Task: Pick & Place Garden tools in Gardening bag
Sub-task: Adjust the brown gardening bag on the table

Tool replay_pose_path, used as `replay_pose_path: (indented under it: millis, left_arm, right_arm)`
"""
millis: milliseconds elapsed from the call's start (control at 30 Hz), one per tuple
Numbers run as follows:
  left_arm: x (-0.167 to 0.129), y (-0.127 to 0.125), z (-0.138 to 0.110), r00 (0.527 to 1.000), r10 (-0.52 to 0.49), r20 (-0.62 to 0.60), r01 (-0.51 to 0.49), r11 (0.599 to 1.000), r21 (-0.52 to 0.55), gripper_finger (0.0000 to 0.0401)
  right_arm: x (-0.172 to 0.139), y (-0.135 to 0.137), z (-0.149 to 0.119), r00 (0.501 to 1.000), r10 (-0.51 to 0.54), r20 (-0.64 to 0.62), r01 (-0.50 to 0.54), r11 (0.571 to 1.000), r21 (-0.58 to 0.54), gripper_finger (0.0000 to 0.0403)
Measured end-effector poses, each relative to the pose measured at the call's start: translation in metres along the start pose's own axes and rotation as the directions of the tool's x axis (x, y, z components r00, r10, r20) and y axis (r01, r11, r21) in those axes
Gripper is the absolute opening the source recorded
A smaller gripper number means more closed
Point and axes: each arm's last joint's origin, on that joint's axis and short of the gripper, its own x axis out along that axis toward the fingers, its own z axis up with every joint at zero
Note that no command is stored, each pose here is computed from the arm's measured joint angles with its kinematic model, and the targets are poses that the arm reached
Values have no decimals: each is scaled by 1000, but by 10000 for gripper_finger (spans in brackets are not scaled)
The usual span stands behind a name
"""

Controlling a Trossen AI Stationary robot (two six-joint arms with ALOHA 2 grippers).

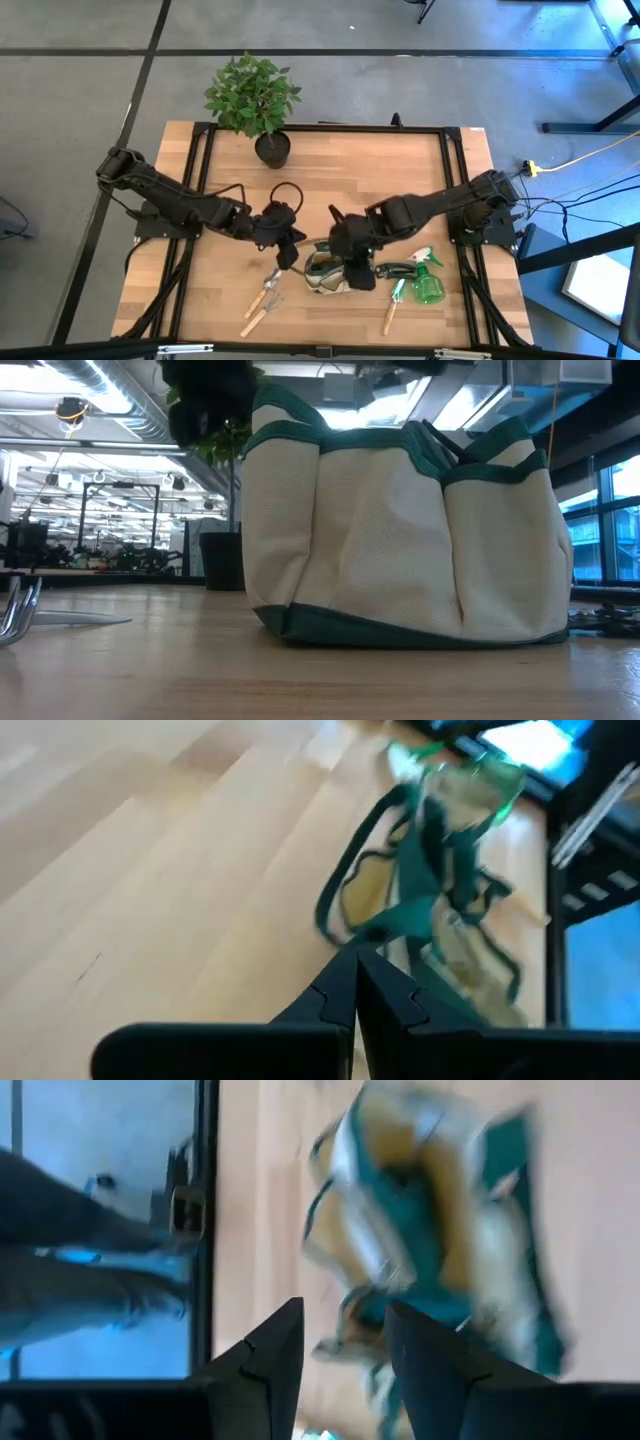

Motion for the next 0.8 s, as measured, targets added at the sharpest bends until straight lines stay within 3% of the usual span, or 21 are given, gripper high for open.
replay_pose_path:
  millis: [167,333,500,700,800]
  left_arm:
    - [5,9,-5,998,-17,-56,18,1000,14,1]
    - [14,20,-17,996,-51,-71,48,998,-50,2]
    - [18,21,-27,993,-116,-10,114,987,-112,2]
    - [19,24,-29,997,-73,19,74,994,-85,3]
    - [23,32,-25,998,-57,4,58,995,-85,2]
  right_arm:
    - [11,23,-17,999,-9,-49,11,999,39,144]
    - [25,42,-30,999,-30,-23,32,995,97,144]
    - [42,66,-43,999,-3,53,-7,983,186,144]
    - [33,81,-68,969,-114,218,42,949,311,143]
    - [48,82,-82,944,-159,290,38,924,381,143]
